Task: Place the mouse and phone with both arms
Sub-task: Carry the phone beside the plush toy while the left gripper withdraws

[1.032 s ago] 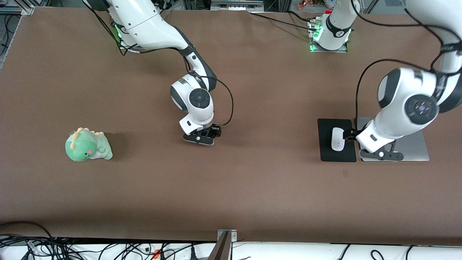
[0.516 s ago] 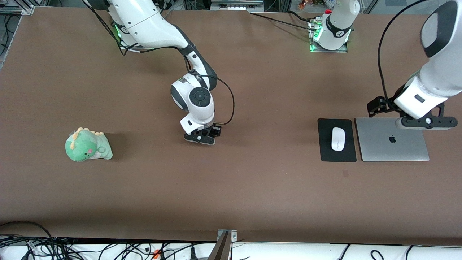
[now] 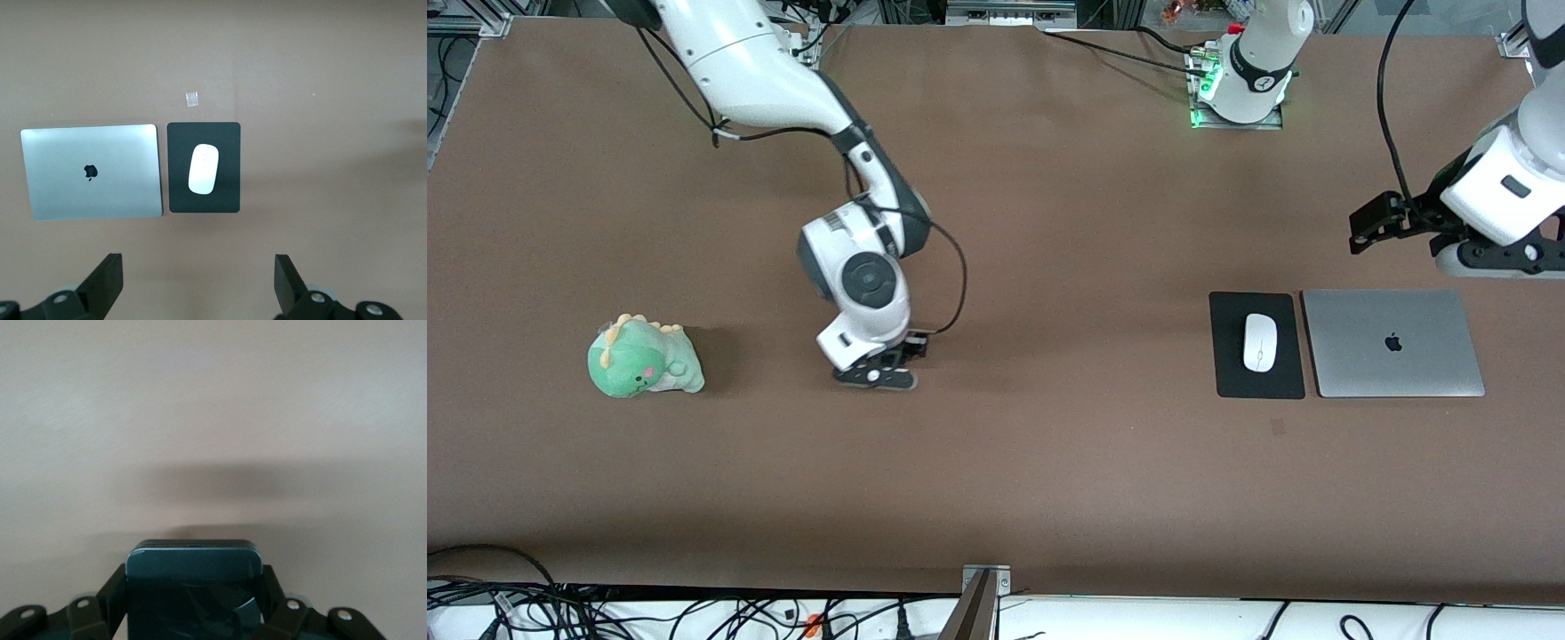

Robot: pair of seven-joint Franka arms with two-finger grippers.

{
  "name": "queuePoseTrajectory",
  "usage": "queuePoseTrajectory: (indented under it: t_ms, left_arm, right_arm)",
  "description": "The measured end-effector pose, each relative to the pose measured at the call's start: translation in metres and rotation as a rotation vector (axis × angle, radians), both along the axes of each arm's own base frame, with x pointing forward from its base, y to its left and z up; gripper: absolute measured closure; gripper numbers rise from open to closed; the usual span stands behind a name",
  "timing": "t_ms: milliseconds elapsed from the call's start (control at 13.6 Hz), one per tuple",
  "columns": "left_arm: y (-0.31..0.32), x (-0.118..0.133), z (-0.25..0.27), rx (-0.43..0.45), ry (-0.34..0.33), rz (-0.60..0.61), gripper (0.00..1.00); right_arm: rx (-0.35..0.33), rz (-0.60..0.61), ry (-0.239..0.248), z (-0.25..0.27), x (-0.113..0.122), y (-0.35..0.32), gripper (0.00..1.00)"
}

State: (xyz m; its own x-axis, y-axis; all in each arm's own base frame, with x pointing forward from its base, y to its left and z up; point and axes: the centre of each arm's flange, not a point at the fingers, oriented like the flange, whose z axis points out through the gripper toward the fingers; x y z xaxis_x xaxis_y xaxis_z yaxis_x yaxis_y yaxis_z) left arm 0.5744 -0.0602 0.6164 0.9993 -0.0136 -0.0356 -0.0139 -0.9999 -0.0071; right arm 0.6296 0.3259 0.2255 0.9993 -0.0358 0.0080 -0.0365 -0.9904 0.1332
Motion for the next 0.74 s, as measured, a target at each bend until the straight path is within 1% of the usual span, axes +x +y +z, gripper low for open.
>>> queuePoseTrajectory:
  t_ms: [147, 221, 368, 589, 737]
  left_arm:
    - [-0.005, -0.013, 0.014, 0.01, 0.003, -0.005, 0.0]
    - [-0.004, -0.018, 0.02, 0.015, 0.001, -0.001, 0.0]
    - [0.002, -0.024, 0.026, 0.02, 0.0, 0.013, 0.0]
    - [0.016, -0.033, 0.018, 0.011, 0.024, 0.035, 0.0]
    - [0.017, -0.034, 0.011, 0.008, 0.033, 0.032, 0.0]
  right_arm:
    - [-0.003, 0.013, 0.021, -0.005, 0.019, -0.05, 0.2]
    - [0.0, 0.015, 0.022, -0.01, 0.027, -0.077, 0.2]
    - [0.017, 0.024, 0.003, -0.017, 0.036, -0.129, 0.2]
    - [0.032, 0.044, -0.019, -0.02, 0.034, -0.184, 0.2]
    - [0.043, 0.06, -0.044, -0.025, 0.026, -0.206, 0.2]
